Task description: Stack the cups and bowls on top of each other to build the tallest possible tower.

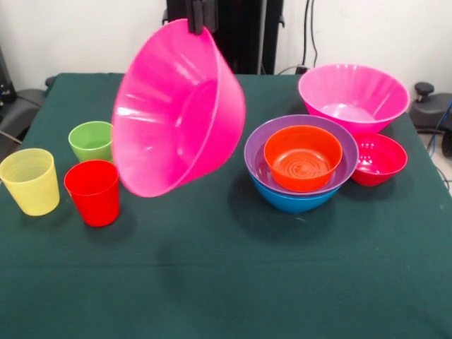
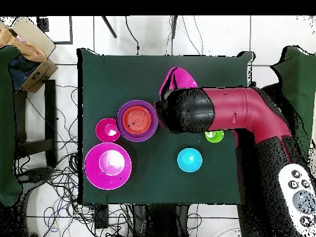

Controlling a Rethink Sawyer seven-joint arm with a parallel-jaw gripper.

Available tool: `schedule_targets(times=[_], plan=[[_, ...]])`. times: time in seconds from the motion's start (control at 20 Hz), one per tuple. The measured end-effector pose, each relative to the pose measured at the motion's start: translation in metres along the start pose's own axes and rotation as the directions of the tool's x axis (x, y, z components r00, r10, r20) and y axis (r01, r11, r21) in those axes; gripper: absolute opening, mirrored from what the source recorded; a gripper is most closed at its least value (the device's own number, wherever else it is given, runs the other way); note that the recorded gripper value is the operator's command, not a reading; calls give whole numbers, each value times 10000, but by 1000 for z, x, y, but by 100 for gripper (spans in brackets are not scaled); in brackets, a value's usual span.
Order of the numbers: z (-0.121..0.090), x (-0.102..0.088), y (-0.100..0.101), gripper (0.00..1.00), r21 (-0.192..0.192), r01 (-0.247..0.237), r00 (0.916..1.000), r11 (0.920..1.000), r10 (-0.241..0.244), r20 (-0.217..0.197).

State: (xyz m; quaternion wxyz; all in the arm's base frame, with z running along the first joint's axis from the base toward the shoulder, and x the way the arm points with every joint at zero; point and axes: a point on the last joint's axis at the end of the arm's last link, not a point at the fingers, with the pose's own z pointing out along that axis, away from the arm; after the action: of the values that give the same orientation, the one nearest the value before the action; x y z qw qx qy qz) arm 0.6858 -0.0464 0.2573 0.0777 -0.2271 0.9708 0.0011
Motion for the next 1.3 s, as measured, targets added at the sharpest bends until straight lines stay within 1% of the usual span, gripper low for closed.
schedule_targets(times=[0.05,0.15,0.2,0.35,0.4,0.5,0.55,0.7,0.95,1.3], plan=[[-4,-5,9,0,37,129,9999,9999,-129,38],[-7,-9,15,0,55,235,9997,9997,-236,52],[-9,-13,26,0,58,391,9992,9992,-392,61],[-14,-21,50,0,26,716,9974,9974,-716,68],[-14,-22,53,0,20,754,9971,9972,-754,69],[-16,-26,65,0,-17,913,9958,9958,-912,62],[-17,-28,75,0,-37,1049,9945,9945,-1049,59],[-17,-32,92,0,-33,1297,9915,9915,-1297,121],[-12,-34,104,0,11,1467,9886,9892,-1466,331],[-4,-29,107,0,113,1466,9869,9891,-1471,659]])
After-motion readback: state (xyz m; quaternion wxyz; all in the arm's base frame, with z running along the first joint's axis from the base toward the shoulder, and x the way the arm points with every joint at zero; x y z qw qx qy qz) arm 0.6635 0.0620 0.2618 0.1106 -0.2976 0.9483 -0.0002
